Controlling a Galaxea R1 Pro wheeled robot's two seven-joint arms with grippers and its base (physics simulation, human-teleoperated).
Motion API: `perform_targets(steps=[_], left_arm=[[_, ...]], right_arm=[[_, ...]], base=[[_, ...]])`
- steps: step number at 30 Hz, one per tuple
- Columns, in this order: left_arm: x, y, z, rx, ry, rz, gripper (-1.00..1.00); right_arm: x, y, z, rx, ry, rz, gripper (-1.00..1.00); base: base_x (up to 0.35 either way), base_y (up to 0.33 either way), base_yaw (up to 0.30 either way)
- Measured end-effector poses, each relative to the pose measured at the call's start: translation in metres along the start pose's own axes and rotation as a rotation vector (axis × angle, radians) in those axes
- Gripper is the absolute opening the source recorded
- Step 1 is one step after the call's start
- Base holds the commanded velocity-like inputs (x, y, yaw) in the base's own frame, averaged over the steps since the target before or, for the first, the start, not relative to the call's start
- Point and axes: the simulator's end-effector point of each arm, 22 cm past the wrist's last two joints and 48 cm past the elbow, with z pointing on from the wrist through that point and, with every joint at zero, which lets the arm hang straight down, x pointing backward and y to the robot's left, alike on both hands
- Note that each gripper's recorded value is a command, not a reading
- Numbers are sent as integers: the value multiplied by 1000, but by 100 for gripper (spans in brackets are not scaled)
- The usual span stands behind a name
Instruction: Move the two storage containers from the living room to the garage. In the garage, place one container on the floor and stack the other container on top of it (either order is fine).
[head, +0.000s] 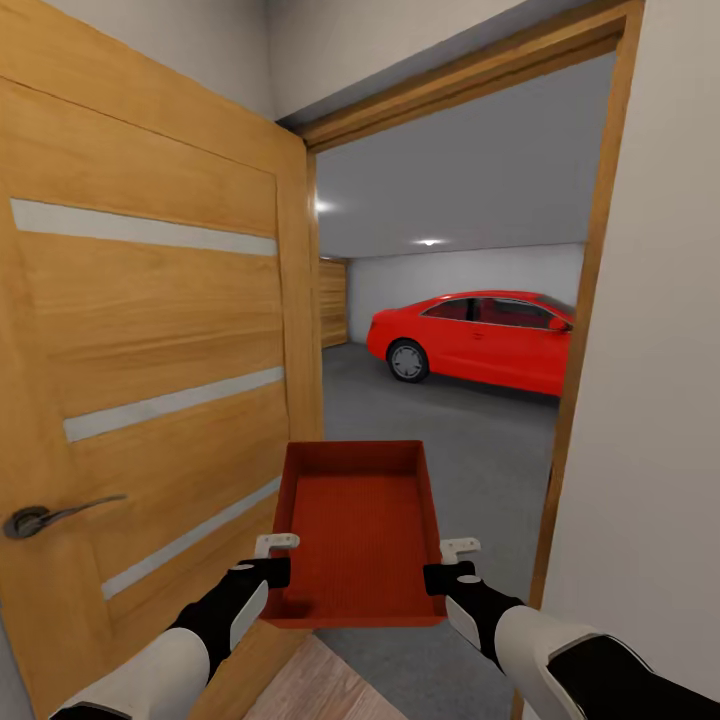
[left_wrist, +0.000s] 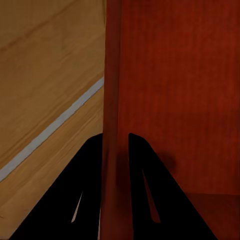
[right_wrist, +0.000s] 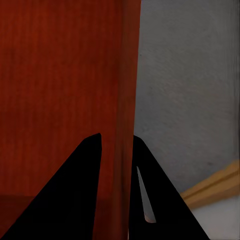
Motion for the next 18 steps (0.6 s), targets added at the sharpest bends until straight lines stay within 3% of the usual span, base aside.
perform_targets(steps=[18], left_arm=[[0,0,0,0,0,0,-100]], right_arm=[[0,0,0,0,0,0,-100]], base=[[248,236,-284]])
